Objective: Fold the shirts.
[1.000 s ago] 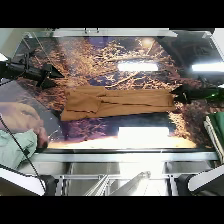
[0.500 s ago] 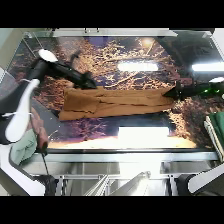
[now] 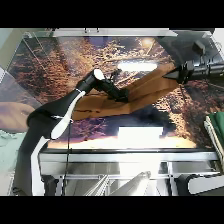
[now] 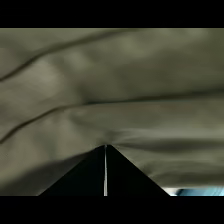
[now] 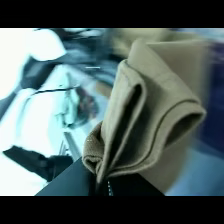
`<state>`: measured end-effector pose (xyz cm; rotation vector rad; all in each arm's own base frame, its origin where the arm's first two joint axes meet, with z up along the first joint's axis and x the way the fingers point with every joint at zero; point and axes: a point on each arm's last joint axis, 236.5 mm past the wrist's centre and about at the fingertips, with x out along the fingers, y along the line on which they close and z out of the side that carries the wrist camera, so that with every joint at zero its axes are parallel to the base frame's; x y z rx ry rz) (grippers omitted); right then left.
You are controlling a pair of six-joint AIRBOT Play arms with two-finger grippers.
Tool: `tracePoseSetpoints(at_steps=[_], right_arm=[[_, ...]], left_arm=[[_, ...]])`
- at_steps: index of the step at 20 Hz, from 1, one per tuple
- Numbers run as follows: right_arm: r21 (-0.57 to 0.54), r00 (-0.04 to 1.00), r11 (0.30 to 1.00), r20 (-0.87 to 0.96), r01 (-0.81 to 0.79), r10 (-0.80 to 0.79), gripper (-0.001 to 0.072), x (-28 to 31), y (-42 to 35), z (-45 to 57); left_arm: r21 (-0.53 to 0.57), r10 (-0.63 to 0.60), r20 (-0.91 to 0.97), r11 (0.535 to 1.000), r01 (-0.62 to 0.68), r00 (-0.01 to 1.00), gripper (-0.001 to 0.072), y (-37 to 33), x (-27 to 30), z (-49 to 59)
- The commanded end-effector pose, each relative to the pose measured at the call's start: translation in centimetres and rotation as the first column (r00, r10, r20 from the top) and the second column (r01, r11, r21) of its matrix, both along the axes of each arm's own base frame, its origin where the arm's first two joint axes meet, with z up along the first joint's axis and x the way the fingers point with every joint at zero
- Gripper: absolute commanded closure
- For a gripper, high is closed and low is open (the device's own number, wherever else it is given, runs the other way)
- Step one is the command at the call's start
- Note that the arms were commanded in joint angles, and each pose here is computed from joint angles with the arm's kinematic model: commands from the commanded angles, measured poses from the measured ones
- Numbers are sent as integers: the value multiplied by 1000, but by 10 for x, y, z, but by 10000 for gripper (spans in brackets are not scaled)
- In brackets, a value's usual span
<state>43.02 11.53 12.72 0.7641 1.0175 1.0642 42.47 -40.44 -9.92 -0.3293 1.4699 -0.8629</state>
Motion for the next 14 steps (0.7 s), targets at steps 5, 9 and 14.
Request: tracePoseSetpoints(at_steps=[5,9,14], right_arm=[[-65,999,997,0,-51,51,694,-20,59,24],[-79,999,997,46,-22,26,694,-6,121,19],[-89,980,994,195,63,-44,694,22,265,-5]], left_arm=[[-319,-78,-38,946,62,996,698,36,-12,170],[-260,41,127,966,-7,991,698,152,-11,278],[-297,308,481,938,-178,821,687,268,0,393]])
